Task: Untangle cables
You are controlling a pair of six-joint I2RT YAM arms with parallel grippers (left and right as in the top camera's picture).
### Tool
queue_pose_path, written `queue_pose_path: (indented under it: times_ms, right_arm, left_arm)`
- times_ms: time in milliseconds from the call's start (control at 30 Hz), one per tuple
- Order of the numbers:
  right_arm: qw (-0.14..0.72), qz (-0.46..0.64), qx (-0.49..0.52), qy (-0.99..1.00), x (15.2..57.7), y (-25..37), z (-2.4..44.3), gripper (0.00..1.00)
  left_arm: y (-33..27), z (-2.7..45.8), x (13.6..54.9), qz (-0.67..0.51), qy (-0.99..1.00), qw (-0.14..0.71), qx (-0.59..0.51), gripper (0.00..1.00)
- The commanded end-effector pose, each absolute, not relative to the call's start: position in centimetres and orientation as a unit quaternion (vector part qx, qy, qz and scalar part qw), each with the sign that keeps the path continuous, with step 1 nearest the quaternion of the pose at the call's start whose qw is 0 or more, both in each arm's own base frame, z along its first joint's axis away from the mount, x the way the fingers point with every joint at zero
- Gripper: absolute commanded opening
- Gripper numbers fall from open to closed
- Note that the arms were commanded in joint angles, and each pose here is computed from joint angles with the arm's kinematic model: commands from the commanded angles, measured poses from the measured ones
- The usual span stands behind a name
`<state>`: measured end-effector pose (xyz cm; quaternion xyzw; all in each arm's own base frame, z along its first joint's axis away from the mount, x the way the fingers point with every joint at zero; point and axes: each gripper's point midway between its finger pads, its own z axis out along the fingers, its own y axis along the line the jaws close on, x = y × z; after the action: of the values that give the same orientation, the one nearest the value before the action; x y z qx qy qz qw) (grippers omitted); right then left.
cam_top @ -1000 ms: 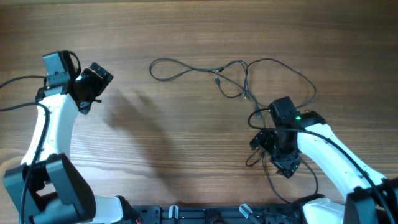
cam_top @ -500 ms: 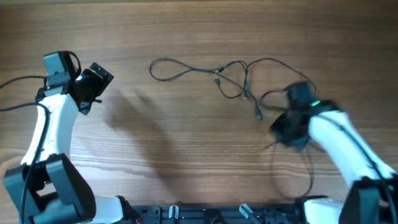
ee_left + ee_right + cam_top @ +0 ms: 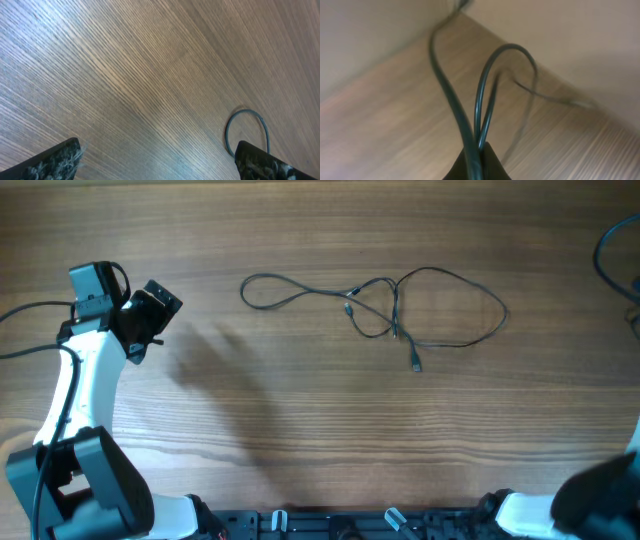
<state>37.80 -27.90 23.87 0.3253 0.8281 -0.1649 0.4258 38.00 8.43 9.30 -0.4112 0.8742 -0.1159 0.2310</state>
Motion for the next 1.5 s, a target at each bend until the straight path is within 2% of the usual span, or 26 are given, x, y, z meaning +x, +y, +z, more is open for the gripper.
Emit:
queue_pose_path:
  times_ms: [0,100,200,433,500,533,567,600,633,667,767,833,1100,1167,1267,1367,1467]
  right_arm:
    - [0.357,-0.238,0.235,0.872,38.7,-31.9,18.1,0.04]
    - [0.301,-0.236,0.249,0.89,38.1,-33.8,12.3,0.04]
    - [0.192,-0.32,0.369,0.851,32.3,-38.2,6.9,0.04]
    - [0.117,-0.368,0.466,0.796,22.2,-43.6,6.7,0.04]
    - [0.126,-0.34,0.481,0.798,21.1,-44.3,6.1,0.04]
    - [0.152,-0.292,0.477,0.815,21.9,-44.0,5.4,0.05]
    - [0.175,-0.249,0.462,0.833,23.2,-43.5,4.8,0.12]
    - [0.206,-0.195,0.431,0.857,25.3,-42.4,4.4,0.51]
    - [0.226,-0.164,0.409,0.869,26.7,-41.5,4.3,0.96]
    - [0.231,-0.158,0.403,0.871,27.4,-41.2,4.4,1.0]
    - [0.229,-0.205,0.443,0.842,27.0,-41.5,7.0,1.0]
    - [0.243,-0.265,0.483,0.799,25.5,-42.5,11.1,1.0]
    - [0.409,-0.317,0.463,0.72,24.5,-40.4,28.0,1.0]
    - [0.451,-0.299,0.442,0.716,24.9,-38.7,30.9,1.0]
    - [0.52,-0.19,0.393,0.734,27.1,-34.0,33.6,1.0]
    - [0.535,-0.034,0.433,0.724,28.5,-29.8,33.3,1.0]
    - [0.506,0.047,0.437,0.742,29.2,-26.9,31.7,1.0]
  left_arm:
    - [8.5,9.2,38.0,-0.11,0.876,0.232,-0.408,1.0]
    - [8.5,9.2,38.0,-0.11,0.876,0.232,-0.408,1.0]
    - [8.5,9.2,38.0,-0.11,0.876,0.232,-0.408,1.0]
    - [8.5,9.2,38.0,-0.11,0.876,0.232,-0.408,1.0]
    - [8.5,9.2,38.0,-0.11,0.876,0.232,-0.408,1.0]
    - [8.5,9.2,38.0,-0.11,0.876,0.232,-0.408,1.0]
    - [8.5,9.2,38.0,-0.11,0.876,0.232,-0.408,1.0]
    - [8.5,9.2,38.0,-0.11,0.876,0.232,-0.408,1.0]
    - [8.5,9.2,38.0,-0.11,0.876,0.232,-0.408,1.0]
    - [8.5,9.2,38.0,-0.11,0.876,0.232,-0.408,1.0]
    - [8.5,9.2,38.0,-0.11,0.876,0.232,-0.408,1.0]
    - [8.5,9.2,38.0,-0.11,0.876,0.231,-0.408,1.0]
    - [8.5,9.2,38.0,-0.11,0.876,0.232,-0.408,1.0]
    - [8.5,9.2,38.0,-0.11,0.876,0.232,-0.408,1.0]
    - [8.5,9.2,38.0,-0.11,0.876,0.232,-0.408,1.0]
    - [8.5,9.2,38.0,-0.11,0.876,0.232,-0.408,1.0]
    - [8.5,9.2,38.0,-0.11,0.876,0.232,-0.408,1.0]
